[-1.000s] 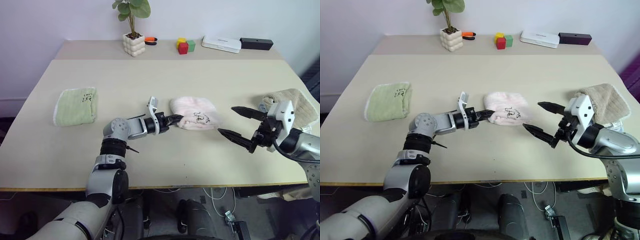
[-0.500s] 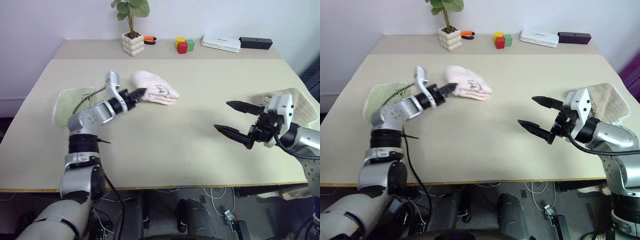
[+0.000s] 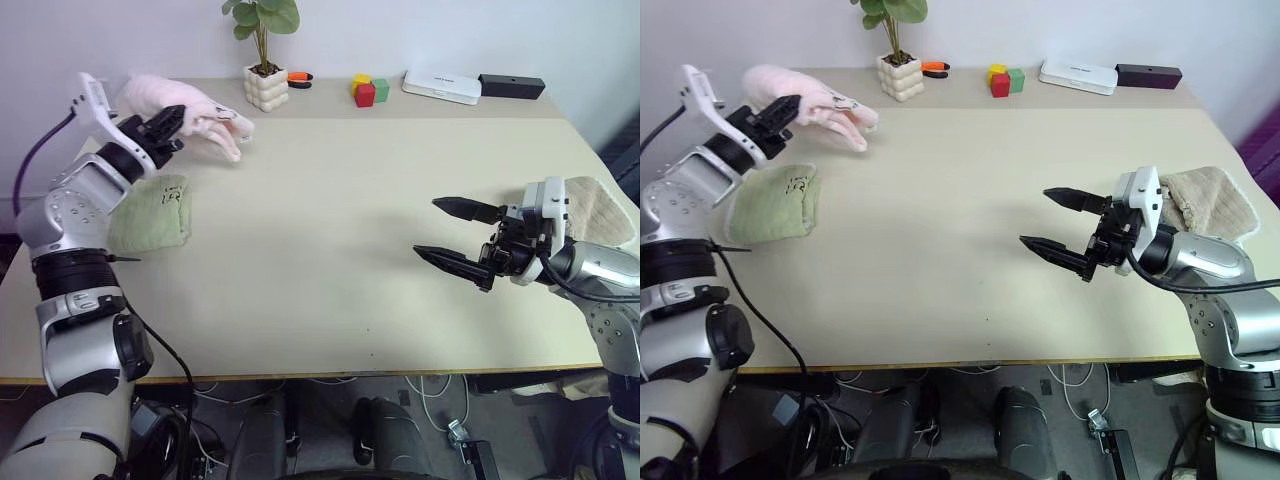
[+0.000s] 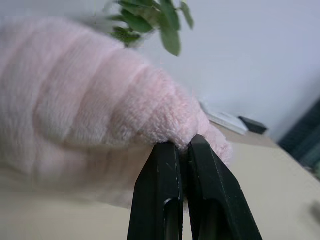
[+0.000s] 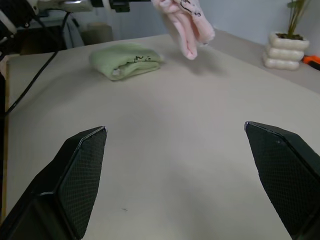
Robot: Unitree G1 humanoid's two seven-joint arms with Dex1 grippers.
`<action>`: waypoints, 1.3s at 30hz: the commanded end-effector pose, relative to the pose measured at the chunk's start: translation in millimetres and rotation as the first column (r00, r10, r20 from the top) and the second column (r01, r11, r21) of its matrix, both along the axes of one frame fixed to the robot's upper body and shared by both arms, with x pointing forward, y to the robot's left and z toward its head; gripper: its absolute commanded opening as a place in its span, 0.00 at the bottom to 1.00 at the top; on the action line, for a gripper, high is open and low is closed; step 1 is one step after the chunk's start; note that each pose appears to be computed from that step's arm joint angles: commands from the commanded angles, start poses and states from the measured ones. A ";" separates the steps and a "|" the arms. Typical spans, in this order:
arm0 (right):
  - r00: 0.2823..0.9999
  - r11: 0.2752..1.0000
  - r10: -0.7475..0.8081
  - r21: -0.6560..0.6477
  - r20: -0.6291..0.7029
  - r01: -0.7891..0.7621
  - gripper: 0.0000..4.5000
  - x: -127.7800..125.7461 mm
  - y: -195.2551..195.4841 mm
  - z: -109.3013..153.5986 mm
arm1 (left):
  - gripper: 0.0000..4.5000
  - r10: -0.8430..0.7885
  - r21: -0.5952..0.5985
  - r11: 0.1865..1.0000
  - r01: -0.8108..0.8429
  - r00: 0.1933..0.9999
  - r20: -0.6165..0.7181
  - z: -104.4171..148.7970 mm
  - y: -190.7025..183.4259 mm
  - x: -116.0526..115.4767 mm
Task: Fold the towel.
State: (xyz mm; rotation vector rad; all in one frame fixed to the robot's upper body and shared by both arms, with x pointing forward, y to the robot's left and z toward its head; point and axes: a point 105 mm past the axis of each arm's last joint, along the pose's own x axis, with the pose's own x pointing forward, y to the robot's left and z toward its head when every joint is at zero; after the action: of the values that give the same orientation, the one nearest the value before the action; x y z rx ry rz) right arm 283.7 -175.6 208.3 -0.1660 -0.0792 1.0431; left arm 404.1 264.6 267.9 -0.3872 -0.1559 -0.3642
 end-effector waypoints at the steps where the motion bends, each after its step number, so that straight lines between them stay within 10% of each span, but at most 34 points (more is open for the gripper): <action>1: 0.999 1.000 0.026 0.005 0.035 -0.026 1.00 0.4 0.7 10.4 | 0.00 0.068 0.016 0.997 -0.070 0.992 0.108 22.1 19.9 -19.7; 11: 0.999 0.998 0.055 -0.006 0.005 -0.055 1.00 7.1 -5.3 7.8 | 0.00 0.245 0.118 0.959 -0.259 0.962 0.124 -4.0 52.1 -50.6; 24: 0.996 0.995 0.086 -0.061 0.023 -0.085 1.00 13.8 -3.1 10.6 | 0.00 0.297 -0.082 0.948 -0.308 0.946 -0.127 -99.8 33.4 -83.3; 35: 0.997 0.996 0.071 -0.059 0.030 -0.070 1.00 16.0 -2.5 6.6 | 0.00 0.381 -0.105 0.905 -0.412 0.895 -0.230 -123.2 49.8 -88.2; 39: 0.998 0.997 0.054 -0.056 0.032 -0.052 1.00 16.7 -5.5 6.4 | 0.32 0.343 -0.150 0.914 -0.378 0.915 -0.214 -121.7 45.5 -91.9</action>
State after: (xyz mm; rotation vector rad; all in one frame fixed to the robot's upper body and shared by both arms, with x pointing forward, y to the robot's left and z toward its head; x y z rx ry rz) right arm 301.0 -178.3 204.7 -0.2144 -0.0381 1.1104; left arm 315.8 309.3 132.2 -0.5726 -0.0227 0.0773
